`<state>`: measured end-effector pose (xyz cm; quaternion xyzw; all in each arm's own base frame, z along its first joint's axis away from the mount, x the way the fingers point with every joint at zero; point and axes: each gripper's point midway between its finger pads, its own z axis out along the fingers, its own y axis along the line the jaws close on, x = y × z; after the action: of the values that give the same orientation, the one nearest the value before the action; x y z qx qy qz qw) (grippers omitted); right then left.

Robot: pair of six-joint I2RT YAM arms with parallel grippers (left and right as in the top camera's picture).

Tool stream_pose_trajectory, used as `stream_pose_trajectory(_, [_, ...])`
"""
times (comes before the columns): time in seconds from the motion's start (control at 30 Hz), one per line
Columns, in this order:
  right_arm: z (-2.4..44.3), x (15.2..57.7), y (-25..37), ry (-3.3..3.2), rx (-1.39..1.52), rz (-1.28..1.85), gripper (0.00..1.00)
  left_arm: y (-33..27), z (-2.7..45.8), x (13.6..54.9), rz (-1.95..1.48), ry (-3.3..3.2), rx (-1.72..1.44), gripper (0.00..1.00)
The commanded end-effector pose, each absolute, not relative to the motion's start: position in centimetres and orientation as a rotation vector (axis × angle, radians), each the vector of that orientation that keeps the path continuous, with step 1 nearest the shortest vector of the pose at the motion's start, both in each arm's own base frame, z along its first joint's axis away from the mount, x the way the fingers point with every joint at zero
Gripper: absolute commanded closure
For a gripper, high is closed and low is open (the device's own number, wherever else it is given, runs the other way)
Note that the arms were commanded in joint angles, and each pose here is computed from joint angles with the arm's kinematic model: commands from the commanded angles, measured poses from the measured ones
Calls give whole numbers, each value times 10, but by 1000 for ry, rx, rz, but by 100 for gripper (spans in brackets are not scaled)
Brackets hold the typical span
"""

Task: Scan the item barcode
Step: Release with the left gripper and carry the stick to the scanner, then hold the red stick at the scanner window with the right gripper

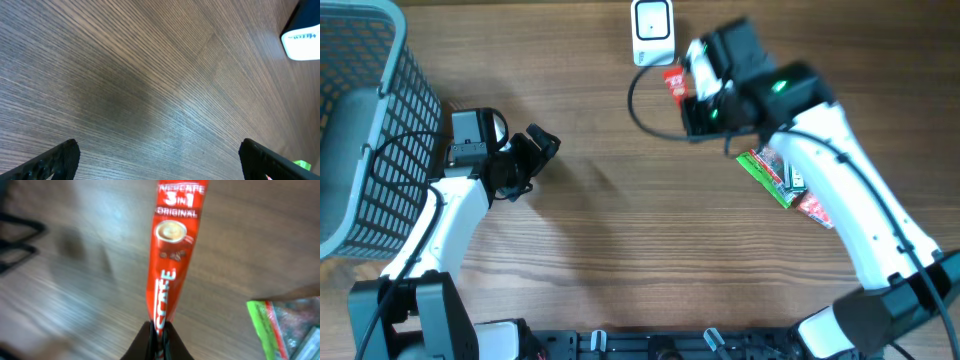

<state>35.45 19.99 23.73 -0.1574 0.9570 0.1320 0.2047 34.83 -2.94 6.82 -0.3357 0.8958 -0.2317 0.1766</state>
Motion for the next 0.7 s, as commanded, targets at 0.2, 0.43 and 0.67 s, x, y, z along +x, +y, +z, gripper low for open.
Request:
stream_pose_trajectory(0.2, [261, 438, 230, 2590, -432, 328, 96, -25, 72, 352, -638, 2528, -926, 0])
stream_pose_trajectory(0.43, [173, 516, 245, 2562, -405, 199, 96, -25, 72, 352, -638, 2528, -926, 0])
stream_pose_trajectory(0.67, [119, 570, 243, 2468, -390, 48, 96, -25, 72, 352, -638, 2528, -926, 0])
